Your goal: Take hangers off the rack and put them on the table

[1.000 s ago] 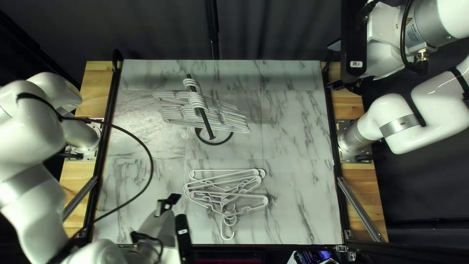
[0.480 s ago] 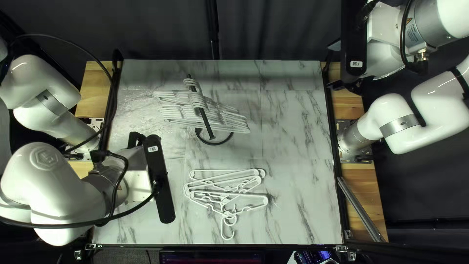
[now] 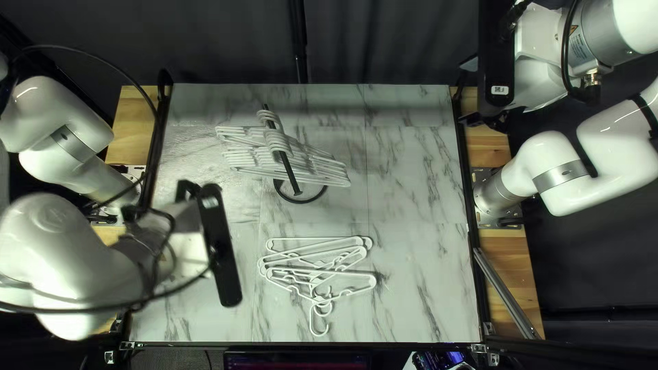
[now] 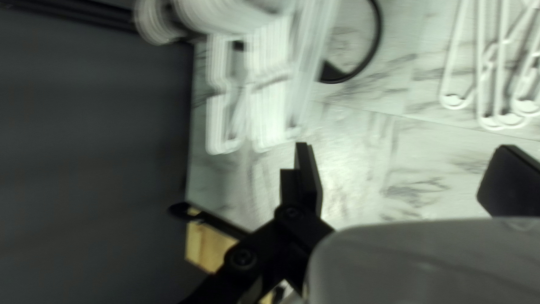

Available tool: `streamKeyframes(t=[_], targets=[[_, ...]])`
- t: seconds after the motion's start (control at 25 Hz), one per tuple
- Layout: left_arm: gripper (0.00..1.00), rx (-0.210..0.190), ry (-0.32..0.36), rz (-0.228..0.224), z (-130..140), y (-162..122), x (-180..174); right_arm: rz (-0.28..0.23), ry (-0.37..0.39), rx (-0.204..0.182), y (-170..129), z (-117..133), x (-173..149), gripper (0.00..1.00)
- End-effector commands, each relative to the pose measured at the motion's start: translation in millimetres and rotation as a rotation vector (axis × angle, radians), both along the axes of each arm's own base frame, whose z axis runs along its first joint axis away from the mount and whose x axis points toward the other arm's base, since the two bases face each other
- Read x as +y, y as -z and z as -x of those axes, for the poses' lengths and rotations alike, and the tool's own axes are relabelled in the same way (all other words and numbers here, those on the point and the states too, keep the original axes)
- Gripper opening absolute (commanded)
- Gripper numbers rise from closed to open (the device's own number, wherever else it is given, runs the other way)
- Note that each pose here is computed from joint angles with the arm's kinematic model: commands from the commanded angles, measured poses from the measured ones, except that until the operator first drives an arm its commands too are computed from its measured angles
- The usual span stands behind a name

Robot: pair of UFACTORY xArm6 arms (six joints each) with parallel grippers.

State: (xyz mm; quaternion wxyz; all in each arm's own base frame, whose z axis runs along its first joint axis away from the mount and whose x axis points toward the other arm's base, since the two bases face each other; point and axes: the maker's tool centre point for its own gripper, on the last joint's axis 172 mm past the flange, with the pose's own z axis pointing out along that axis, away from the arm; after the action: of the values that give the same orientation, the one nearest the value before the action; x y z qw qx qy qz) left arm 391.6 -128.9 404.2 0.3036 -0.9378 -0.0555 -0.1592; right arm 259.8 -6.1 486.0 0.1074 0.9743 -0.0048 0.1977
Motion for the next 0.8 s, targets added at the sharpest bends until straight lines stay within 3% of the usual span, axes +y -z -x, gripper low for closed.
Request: streamKeyframes(t=[0.04, 0.2, 0.32, 0.8], targets=[[1.00, -0.078, -0.035, -0.008, 19, -101, 75, 0.000, 0.000, 0.000, 0, 0, 0, 1.00], [1.00, -0.146, -0.036, 0.044, 12, -135, 129, 0.000, 0.000, 0.000, 0, 0, 0, 1.00], [1.00, -0.217, -0.071, 0.126, -6, -138, 155, 0.000, 0.000, 0.000, 0, 0, 0, 1.00], [1.00, -0.217, -0.071, 0.126, -6, -138, 155, 0.000, 0.000, 0.000, 0, 0, 0, 1.00]])
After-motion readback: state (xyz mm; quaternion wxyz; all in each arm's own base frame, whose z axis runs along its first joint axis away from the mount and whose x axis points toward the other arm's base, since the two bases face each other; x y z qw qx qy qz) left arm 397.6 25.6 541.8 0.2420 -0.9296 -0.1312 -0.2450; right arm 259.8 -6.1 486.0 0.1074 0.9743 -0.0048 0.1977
